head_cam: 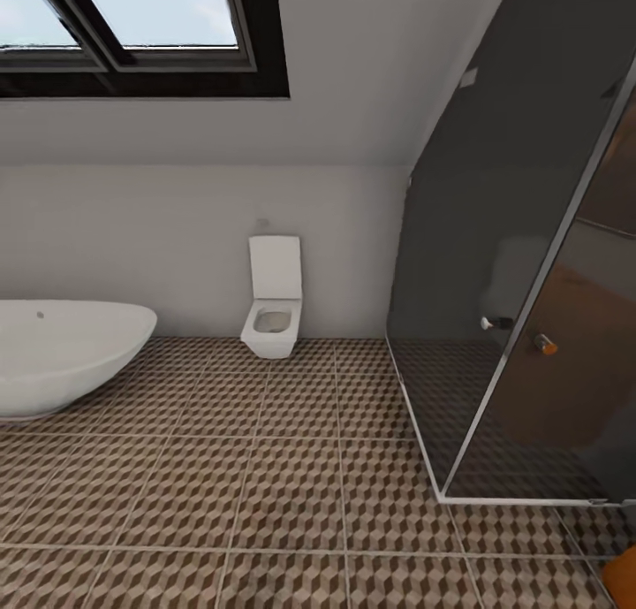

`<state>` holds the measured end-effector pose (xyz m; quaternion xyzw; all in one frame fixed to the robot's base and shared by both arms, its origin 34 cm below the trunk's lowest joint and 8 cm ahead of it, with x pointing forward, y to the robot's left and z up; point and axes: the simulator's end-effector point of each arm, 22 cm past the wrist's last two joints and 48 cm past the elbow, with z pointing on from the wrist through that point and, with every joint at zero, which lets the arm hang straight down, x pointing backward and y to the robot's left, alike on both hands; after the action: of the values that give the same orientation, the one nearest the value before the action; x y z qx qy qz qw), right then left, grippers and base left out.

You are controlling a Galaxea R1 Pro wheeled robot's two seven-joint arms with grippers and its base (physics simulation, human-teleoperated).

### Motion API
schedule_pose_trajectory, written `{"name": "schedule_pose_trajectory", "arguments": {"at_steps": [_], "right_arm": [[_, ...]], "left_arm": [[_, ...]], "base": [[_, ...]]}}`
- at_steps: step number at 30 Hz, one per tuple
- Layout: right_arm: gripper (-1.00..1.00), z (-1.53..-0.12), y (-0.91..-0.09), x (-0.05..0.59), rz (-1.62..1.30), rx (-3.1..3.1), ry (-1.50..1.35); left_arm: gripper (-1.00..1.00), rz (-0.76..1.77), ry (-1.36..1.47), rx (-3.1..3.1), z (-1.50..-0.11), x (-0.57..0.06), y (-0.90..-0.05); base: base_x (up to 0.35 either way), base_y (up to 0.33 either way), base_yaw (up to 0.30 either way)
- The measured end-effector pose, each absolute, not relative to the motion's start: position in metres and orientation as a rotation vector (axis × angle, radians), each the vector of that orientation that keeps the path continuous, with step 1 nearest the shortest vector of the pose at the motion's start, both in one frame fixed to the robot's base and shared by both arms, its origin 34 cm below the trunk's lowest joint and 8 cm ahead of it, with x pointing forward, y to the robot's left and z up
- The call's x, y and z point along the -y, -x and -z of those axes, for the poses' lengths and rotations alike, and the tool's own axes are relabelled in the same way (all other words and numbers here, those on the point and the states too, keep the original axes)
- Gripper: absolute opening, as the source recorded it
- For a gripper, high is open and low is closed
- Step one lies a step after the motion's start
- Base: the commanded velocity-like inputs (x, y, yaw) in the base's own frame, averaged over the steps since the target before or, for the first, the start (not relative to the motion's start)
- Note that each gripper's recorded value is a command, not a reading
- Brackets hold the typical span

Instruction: Take the four mousetraps from the cabinet in the bathroom and place them on the bathroom floor. Make sure all four end up on the same floor surface, and ensure that at least two of them are either under or directly next to the same bathroom sink.

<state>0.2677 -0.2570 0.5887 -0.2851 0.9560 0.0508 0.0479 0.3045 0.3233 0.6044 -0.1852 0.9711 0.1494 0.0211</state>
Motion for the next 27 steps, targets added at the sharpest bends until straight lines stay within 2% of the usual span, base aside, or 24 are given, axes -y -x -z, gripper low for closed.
{"name": "schedule_pose_trajectory", "arguments": {"at_steps": [11,21,27], "right_arm": [[-1.0,-0.591,-0.272,0.256,-0.157,-2.904,0.869],[-1.0,-0.593,-0.278,0.255,-0.15,-2.888,0.866],[-1.0,-0.595,-0.281,0.255,-0.149,-2.881,0.865]], "left_arm": [[-1.0,-0.457,0.575,-2.997,-0.607,-0.323,-0.31],[-1.0,-0.452,0.576,-2.981,-0.61,-0.324,-0.315],[-1.0,-0.446,0.575,-2.974,-0.612,-0.323,-0.319]], "base": [[0.0,0.0,0.161],[0.0,0.0,0.009],[0.0,0.0,-0.127]]}}
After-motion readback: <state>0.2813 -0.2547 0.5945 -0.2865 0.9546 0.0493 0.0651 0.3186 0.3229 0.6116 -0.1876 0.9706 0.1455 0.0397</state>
